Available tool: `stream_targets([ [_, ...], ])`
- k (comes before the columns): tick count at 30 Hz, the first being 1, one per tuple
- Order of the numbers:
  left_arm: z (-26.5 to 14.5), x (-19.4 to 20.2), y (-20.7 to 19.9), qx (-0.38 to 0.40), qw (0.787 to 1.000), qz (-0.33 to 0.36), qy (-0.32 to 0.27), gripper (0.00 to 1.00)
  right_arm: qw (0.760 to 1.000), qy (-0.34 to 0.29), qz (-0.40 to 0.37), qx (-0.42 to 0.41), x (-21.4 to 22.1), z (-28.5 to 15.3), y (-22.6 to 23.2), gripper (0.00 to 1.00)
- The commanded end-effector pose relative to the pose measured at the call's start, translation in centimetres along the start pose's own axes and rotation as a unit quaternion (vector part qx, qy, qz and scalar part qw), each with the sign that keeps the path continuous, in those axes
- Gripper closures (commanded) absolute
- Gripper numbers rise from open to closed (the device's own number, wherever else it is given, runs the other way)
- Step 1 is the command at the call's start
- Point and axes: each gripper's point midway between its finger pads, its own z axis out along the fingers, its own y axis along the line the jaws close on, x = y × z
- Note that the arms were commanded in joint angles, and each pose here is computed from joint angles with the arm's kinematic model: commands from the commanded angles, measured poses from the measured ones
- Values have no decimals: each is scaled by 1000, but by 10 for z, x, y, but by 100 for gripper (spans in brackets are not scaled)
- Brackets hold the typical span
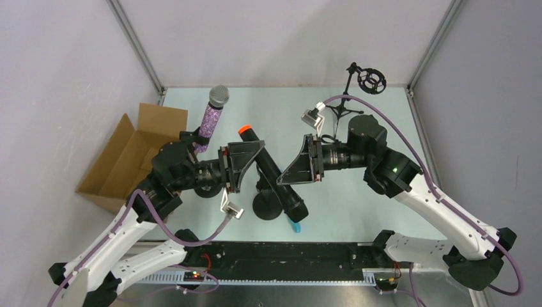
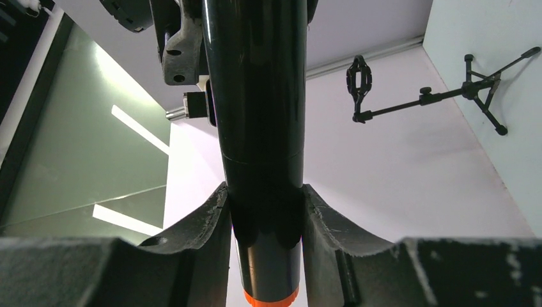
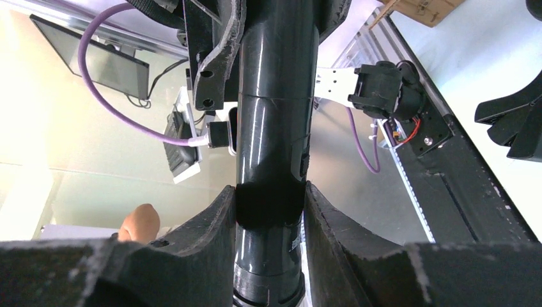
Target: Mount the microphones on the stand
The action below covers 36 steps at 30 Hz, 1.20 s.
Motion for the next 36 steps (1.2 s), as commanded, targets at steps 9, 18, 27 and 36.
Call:
stream_targets([
  [9, -6, 3, 36, -54, 998, -26, 7, 100, 995, -79, -53, -25, -50, -30, 32, 57],
  [18, -11, 6, 54, -88, 996, -21, 20, 100, 984, -166, -69, -12, -100, -56, 28, 36],
  [27, -31, 28, 98, -195, 969, -133, 67, 100, 959, -241, -117, 91, -138, -78, 2, 1],
  [36, -64, 85, 144, -331, 843, -399, 144, 100, 927, -305, -167, 142, -145, -107, -6, 1],
])
